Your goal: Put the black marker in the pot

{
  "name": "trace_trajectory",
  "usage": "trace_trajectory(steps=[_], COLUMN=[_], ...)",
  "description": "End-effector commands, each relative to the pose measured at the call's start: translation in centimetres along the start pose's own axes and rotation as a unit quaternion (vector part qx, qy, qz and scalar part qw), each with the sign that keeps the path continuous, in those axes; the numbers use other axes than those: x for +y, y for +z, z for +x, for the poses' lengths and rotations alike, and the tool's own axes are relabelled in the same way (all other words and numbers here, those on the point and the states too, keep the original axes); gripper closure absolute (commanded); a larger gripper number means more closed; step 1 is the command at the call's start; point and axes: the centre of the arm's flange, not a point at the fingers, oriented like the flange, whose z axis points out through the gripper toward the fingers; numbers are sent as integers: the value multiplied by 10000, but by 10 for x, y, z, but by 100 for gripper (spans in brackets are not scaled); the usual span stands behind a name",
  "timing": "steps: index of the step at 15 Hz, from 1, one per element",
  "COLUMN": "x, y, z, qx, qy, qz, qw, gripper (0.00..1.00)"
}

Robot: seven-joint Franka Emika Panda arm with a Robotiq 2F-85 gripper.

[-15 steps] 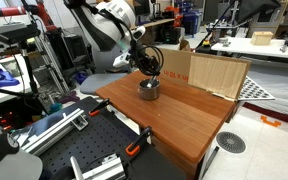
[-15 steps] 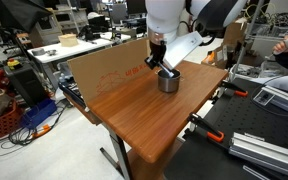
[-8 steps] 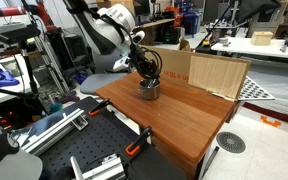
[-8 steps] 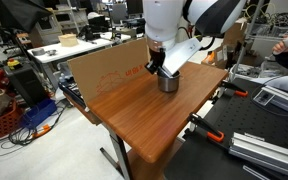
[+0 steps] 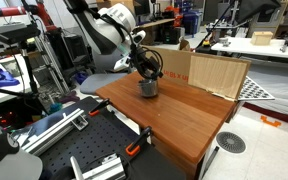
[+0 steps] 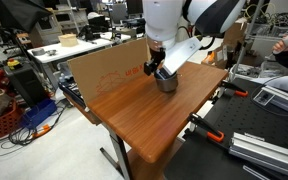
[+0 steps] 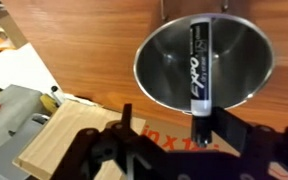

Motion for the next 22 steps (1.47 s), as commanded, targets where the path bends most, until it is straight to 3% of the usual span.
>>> trace_trajectory(steps=[1, 8, 16, 22], x=[-4, 6, 31, 28], y=[2, -24, -79, -74], z=[2, 11, 25, 23], qx=[-48, 59, 450, 427], qy=[-7, 127, 357, 403], qz=[8, 299, 566, 493], qw=[10000, 9995, 9967, 9971], gripper=[0, 0, 0, 0])
